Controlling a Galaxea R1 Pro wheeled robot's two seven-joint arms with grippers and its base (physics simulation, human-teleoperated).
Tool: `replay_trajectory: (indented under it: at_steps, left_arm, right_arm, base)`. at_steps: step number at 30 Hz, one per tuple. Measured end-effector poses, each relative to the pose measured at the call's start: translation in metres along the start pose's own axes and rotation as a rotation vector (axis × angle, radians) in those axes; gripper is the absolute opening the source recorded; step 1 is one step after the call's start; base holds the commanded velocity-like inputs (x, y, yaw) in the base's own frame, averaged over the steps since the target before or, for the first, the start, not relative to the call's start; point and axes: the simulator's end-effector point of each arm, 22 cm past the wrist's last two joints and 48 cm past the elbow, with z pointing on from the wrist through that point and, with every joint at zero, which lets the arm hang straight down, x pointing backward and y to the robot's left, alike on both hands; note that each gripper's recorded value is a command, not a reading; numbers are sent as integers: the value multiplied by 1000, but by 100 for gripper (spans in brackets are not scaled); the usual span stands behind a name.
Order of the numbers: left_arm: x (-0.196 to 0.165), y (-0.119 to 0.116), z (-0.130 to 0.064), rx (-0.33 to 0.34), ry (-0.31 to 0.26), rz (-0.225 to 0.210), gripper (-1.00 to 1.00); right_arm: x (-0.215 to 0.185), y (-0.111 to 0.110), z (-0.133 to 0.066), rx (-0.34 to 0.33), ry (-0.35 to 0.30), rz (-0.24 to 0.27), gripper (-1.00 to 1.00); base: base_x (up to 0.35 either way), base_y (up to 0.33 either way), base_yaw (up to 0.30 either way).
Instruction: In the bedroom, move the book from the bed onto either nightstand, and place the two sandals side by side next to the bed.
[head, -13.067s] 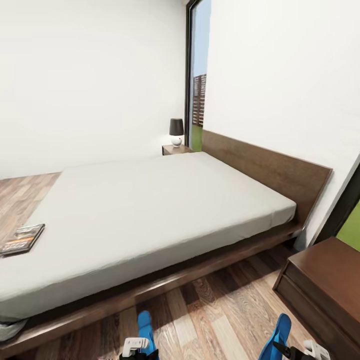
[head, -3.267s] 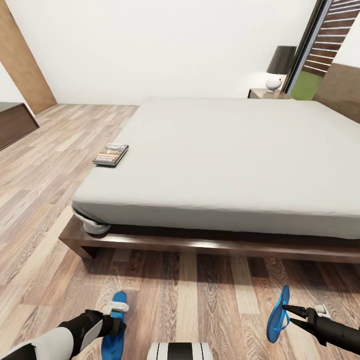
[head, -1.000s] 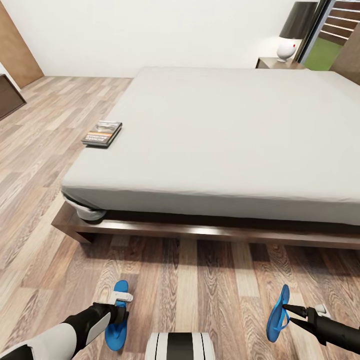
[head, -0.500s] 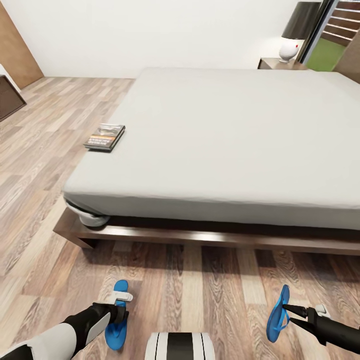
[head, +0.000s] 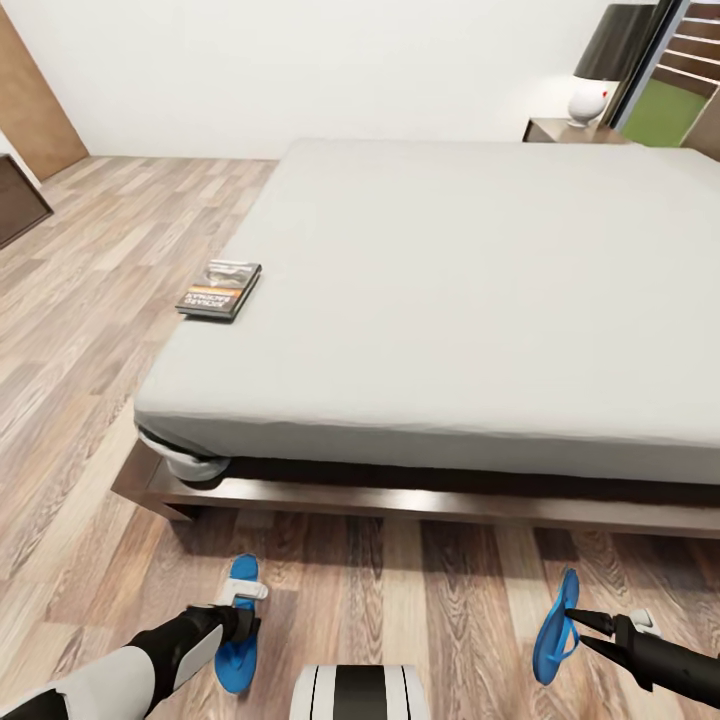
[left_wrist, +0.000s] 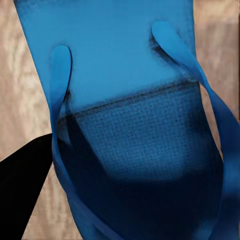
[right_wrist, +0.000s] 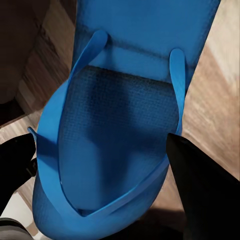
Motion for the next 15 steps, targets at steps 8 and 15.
replay_trajectory:
  at_steps: [8,15]
  left_arm:
    - [0,0,0,-1,-1,0,-100]
    - [0,-1,0,0,-2,0,-100]
  right_arm:
    - [0,0,0,0,0,0,-100]
    - [0,0,0,1,0,0,-100]
  base:
    - [78,0,0]
    - [1,0,0]
